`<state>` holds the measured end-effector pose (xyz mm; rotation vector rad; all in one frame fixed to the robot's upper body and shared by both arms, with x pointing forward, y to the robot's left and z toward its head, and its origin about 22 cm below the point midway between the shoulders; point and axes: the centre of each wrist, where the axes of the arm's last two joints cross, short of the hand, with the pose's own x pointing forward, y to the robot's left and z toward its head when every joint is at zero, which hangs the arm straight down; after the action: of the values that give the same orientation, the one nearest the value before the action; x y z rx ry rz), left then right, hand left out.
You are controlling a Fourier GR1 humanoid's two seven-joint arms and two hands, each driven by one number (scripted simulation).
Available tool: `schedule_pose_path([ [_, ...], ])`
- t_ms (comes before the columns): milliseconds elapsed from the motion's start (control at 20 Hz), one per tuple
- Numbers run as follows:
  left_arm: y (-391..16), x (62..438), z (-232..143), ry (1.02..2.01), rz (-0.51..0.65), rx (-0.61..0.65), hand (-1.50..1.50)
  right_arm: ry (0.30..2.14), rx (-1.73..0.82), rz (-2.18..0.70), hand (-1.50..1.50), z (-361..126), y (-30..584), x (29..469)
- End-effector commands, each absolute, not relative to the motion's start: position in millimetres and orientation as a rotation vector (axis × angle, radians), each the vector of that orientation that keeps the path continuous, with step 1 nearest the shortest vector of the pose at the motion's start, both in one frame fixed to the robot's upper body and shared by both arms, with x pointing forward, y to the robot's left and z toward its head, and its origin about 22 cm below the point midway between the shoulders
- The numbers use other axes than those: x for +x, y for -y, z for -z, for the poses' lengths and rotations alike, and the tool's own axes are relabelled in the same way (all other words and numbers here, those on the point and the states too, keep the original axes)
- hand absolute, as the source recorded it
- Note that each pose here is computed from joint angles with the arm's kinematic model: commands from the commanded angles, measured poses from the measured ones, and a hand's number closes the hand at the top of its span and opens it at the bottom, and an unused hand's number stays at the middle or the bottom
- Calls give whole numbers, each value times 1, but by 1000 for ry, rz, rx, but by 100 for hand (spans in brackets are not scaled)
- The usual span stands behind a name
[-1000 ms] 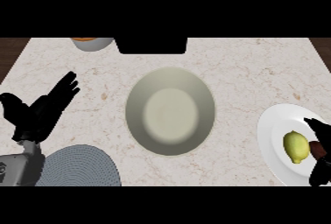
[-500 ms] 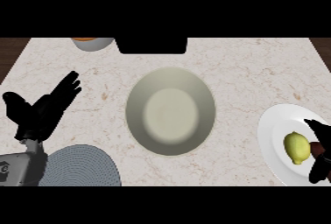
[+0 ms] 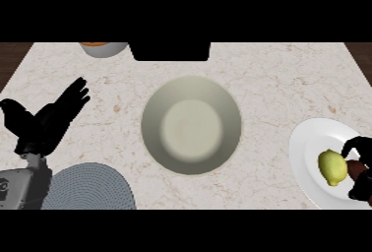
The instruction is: Pick the sweet potato from the plate and place it in the bowl
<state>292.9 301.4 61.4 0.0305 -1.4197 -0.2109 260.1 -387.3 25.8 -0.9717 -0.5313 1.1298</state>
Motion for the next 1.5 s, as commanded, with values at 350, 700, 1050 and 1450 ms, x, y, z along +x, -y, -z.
schedule_pose_path([
  [350,-288,286,-85,1420,210,39,0,613,-970,-1159,150,-33,391,261],
  [700,-305,290,-66,1413,193,40,0,930,-805,-1226,150,-26,339,212],
  [1050,-297,282,-68,1413,206,56,0,1132,-789,-1223,150,-71,309,157],
  [1450,-306,296,-65,1426,197,57,0,1252,-855,-1261,150,-181,305,118],
])
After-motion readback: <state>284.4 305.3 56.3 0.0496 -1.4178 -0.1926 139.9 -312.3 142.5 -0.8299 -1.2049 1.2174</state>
